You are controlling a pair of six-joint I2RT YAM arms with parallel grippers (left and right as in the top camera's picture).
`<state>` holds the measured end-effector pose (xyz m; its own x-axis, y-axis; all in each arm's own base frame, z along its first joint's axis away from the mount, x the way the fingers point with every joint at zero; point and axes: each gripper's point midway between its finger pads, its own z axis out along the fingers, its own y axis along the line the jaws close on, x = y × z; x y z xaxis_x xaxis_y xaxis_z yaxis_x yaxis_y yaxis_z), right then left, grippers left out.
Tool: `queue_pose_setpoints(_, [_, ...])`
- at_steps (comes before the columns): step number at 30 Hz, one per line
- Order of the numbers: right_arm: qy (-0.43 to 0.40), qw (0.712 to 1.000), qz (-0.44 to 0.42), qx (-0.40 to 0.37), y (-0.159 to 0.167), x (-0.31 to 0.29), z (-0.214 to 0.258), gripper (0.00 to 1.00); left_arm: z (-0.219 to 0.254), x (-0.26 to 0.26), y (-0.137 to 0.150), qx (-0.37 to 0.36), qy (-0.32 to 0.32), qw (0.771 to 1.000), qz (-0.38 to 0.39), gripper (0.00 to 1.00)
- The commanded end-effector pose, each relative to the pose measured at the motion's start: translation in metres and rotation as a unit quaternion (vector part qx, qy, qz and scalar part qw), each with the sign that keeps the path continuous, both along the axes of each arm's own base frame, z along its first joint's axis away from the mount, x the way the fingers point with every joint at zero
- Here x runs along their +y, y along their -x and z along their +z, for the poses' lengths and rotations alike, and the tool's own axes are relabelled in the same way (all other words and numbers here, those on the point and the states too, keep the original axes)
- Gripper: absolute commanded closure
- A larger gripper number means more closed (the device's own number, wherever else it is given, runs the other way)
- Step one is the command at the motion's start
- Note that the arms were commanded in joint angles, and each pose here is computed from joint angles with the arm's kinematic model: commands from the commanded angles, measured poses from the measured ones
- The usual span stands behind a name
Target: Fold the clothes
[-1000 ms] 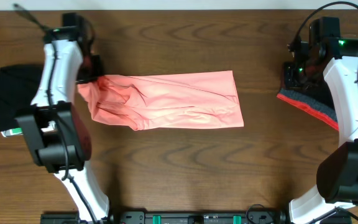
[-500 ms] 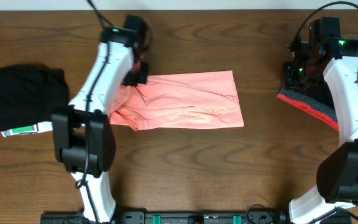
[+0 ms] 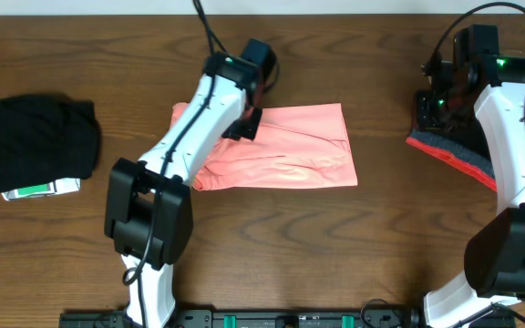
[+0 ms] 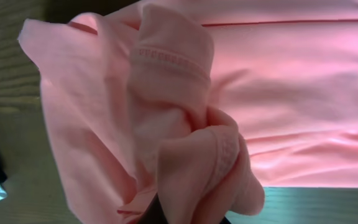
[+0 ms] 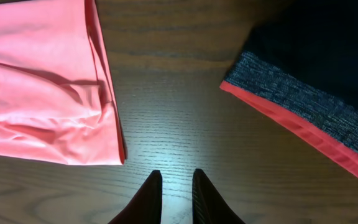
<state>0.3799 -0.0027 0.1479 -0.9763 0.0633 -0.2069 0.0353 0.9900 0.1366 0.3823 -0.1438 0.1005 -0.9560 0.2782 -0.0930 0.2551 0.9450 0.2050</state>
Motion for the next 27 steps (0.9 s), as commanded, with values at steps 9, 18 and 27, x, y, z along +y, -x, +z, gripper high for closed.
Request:
queue_pose_setpoints(9, [-0.002, 1.0, -0.006, -0.012, -0.001, -0.002, 0.01, 0.84, 0.01, -0.014, 0.004, -0.016, 0.011, 1.0, -0.001, 0.88])
queue_pose_setpoints(18, [-0.003, 1.0, -0.006, -0.012, -0.001, -0.002, 0.01, 0.84, 0.009, -0.028, 0.002, -0.014, 0.046, 0.999, -0.005, 0.69])
queue_pose_setpoints(27, [-0.003, 1.0, -0.006, -0.012, -0.001, -0.002, 0.01, 0.84, 0.01, -0.042, -0.003, -0.033, 0.06, 0.998, -0.017, 0.59])
